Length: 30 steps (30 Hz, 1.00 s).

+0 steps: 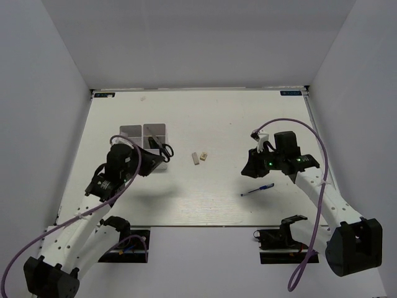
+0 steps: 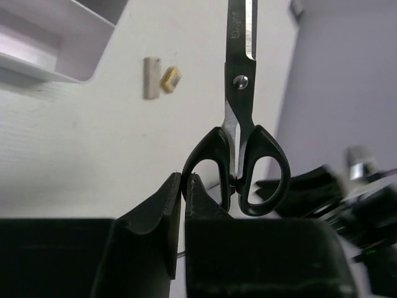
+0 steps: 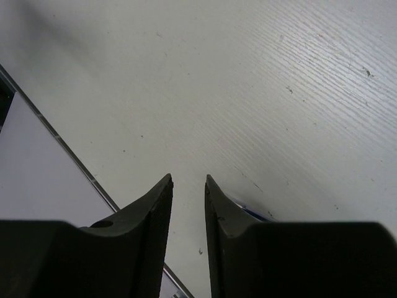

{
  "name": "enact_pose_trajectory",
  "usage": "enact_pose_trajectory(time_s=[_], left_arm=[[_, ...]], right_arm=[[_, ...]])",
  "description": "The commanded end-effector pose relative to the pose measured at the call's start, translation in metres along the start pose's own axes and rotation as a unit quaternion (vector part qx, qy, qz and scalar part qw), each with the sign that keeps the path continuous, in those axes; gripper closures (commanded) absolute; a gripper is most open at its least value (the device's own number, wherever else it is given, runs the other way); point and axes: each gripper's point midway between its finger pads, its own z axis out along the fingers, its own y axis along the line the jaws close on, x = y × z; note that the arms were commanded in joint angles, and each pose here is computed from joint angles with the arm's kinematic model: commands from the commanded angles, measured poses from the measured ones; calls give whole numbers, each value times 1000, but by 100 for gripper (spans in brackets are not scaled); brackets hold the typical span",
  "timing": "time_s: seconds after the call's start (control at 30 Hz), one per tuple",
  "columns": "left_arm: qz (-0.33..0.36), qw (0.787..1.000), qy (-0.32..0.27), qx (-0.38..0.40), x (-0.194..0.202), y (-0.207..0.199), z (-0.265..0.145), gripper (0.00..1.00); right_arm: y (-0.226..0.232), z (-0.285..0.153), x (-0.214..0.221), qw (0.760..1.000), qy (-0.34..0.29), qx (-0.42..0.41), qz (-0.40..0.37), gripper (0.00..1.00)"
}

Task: Sort the stationery into containers
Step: Place the stationery into the container

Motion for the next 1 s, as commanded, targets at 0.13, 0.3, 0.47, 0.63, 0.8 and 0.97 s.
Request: enact_pose_trajectory(time_s=[0.13, 0.3, 0.47, 0.63, 0.8, 0.97], left_arm=[[-284, 948, -108, 92, -70, -9, -9, 100], [-448, 877, -136, 105, -89, 30, 0, 100], [-494, 848, -150, 124, -94, 46, 8, 100], [-500, 842, -147, 139, -100, 38, 10, 100], [-489, 846, -145, 151, -107, 23, 4, 100], [-499, 840, -149, 153, -114, 20, 5, 100]], right_arm=[[5, -6, -11, 999, -29, -13, -5, 69], [4, -8, -13, 999, -36, -13, -4, 69], [3, -7, -13, 999, -37, -13, -2, 69], [2, -6, -12, 999, -36, -14, 3, 69], [1, -5, -10, 999, -32, -16, 6, 69], [1, -6, -11, 999, -35, -16, 6, 69]])
